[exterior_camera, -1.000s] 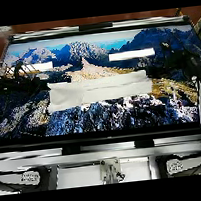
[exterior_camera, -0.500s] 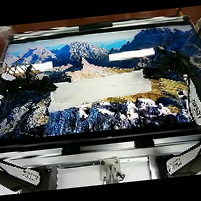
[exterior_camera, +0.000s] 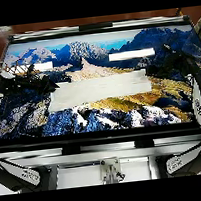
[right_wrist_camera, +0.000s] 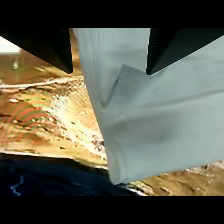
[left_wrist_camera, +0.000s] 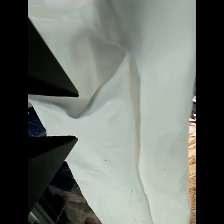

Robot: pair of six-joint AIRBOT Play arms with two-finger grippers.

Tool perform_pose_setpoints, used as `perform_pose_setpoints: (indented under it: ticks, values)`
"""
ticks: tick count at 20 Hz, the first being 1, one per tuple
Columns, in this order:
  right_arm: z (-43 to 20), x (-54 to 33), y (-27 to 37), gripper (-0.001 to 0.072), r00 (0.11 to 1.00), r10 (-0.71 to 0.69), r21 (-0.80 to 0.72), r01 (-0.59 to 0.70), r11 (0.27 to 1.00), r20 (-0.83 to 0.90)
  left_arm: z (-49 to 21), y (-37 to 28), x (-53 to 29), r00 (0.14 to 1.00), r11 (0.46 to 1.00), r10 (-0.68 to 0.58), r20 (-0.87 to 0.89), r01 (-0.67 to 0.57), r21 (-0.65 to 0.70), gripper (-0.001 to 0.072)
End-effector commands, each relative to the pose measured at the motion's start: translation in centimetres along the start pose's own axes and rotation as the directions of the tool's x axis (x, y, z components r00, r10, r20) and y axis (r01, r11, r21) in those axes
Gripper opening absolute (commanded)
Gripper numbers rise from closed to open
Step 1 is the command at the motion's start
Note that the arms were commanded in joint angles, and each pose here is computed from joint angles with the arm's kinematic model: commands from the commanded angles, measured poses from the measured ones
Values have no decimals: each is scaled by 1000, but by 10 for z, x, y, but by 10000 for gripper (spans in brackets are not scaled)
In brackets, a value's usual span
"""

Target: Fold the shirts.

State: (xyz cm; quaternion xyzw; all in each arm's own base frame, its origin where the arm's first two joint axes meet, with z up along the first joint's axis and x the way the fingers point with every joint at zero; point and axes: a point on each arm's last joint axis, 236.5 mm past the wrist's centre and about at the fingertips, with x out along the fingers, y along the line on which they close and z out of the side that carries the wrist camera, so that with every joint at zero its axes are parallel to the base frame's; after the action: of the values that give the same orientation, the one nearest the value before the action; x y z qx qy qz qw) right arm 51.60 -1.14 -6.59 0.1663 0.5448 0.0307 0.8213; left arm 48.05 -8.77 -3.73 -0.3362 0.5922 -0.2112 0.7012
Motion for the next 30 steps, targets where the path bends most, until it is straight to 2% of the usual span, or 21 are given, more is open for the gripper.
perform_pose_setpoints:
  ticks: [1,8,12,14,18,19,23,24,26,27,28,29,30]
  values:
    - [6,13,5,580,995,97,175,-100,980,25,-4,-3,-2,1000,1000,-7,-22,7,8,330]
    - [-8,24,-6,579,999,36,113,-33,993,-28,-4,-3,-2,1000,1000,-7,-22,7,8,330]
    - [-37,22,-13,578,988,3,70,7,997,-152,-4,-3,-2,1000,1000,-7,-22,8,8,330]
    - [-40,21,-12,503,987,11,74,1,997,-163,-4,-3,-2,1000,1000,-7,-22,7,8,330]
    - [-43,31,9,498,979,115,124,-94,988,-171,-4,-3,-2,1000,1000,-7,-22,7,9,330]
    - [-44,35,17,478,974,147,125,-126,984,-173,-4,-3,-2,1000,1000,-7,-22,7,9,330]
    - [-25,41,20,93,987,135,103,-126,987,-89,-3,-7,-4,1000,1000,-9,-17,10,17,330]
    - [-23,36,21,70,987,136,92,-129,987,-81,-2,-9,-6,1000,1000,-12,-12,13,27,329]
    - [-18,21,28,70,987,144,47,-141,989,-69,2,-24,-12,999,996,-49,14,48,71,302]
    - [-14,8,34,70,987,150,28,-148,989,-56,6,-36,-16,996,993,-74,42,70,91,248]
    - [-10,-8,40,70,987,157,13,-156,988,-41,11,-48,-20,993,989,-93,71,85,118,233]
    - [-6,-24,47,70,986,165,-4,-165,986,-26,14,-64,-21,989,984,-111,97,95,150,177]
    - [-4,-41,55,70,984,175,-21,-176,984,-16,14,-78,-19,987,979,-121,107,101,175,79]
